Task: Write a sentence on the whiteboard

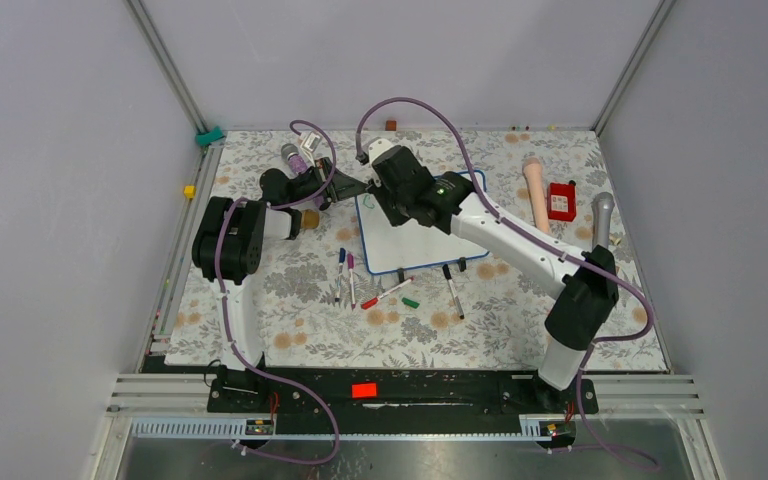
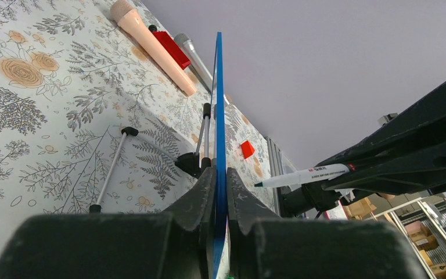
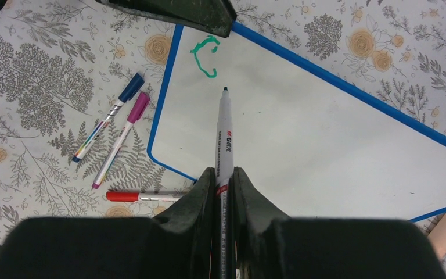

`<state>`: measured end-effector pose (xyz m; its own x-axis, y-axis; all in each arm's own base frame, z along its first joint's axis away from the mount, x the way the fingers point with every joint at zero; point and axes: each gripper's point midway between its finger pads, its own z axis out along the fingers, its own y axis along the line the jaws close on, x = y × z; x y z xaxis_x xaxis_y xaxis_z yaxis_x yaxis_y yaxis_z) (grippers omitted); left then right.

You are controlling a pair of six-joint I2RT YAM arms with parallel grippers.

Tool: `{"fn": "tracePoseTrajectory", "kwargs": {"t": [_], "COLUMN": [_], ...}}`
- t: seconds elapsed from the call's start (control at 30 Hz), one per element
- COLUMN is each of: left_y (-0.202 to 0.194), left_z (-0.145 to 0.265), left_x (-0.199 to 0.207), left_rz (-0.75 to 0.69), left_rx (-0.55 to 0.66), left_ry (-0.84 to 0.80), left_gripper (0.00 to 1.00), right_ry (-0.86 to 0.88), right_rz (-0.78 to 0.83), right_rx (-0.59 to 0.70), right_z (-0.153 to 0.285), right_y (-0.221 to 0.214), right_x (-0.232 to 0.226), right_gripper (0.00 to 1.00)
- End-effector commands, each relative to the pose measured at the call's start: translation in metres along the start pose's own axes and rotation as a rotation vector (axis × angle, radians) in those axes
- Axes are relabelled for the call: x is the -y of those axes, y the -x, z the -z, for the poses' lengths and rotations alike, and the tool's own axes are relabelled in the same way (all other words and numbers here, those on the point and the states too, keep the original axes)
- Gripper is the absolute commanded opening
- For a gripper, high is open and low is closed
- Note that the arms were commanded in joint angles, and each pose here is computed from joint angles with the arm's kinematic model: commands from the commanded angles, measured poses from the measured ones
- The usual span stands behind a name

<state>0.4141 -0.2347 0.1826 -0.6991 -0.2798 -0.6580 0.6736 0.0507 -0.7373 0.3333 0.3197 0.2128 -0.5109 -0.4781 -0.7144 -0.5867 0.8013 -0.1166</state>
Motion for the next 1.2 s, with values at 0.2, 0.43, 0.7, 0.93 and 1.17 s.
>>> {"fn": "tracePoseTrajectory", "kwargs": {"t": [0.2, 0.43, 0.7, 0.93, 1.17], "left_y": [-0.021, -0.020, -0.020, -0.021, -0.020], "left_z": [-0.004, -0.004, -0.004, -0.004, -0.004], "left_x": [0.021, 0.022, 0.021, 0.022, 0.022], "left_rz": [-0.061, -0.063, -0.064, -0.065, -0.064], "left_rx": [-0.102, -0.105, -0.102, -0.105, -0.104], "left_ry": [-0.071, -0.073, -0.072, -0.073, -0.073], "left_gripper": [0.00, 0.00, 0.00, 0.00, 0.00], "right_ry": [-0.084, -0.107, -0.111, -0.118, -0.112], "right_rz": [-0.008, 0.001, -0.001, 0.004, 0.007], "right_rx": [0.046, 0.025, 0.011, -0.006, -0.014], "right_z": [-0.003, -0.008, -0.011, -0.017, -0.023], "right_y": [0.026, 0.025, 0.021, 0.021, 0.021], "right_x": [0.014, 0.017, 0.018, 0.018, 0.016], "right_gripper": [0.00, 0.00, 0.00, 0.00, 0.00]}}
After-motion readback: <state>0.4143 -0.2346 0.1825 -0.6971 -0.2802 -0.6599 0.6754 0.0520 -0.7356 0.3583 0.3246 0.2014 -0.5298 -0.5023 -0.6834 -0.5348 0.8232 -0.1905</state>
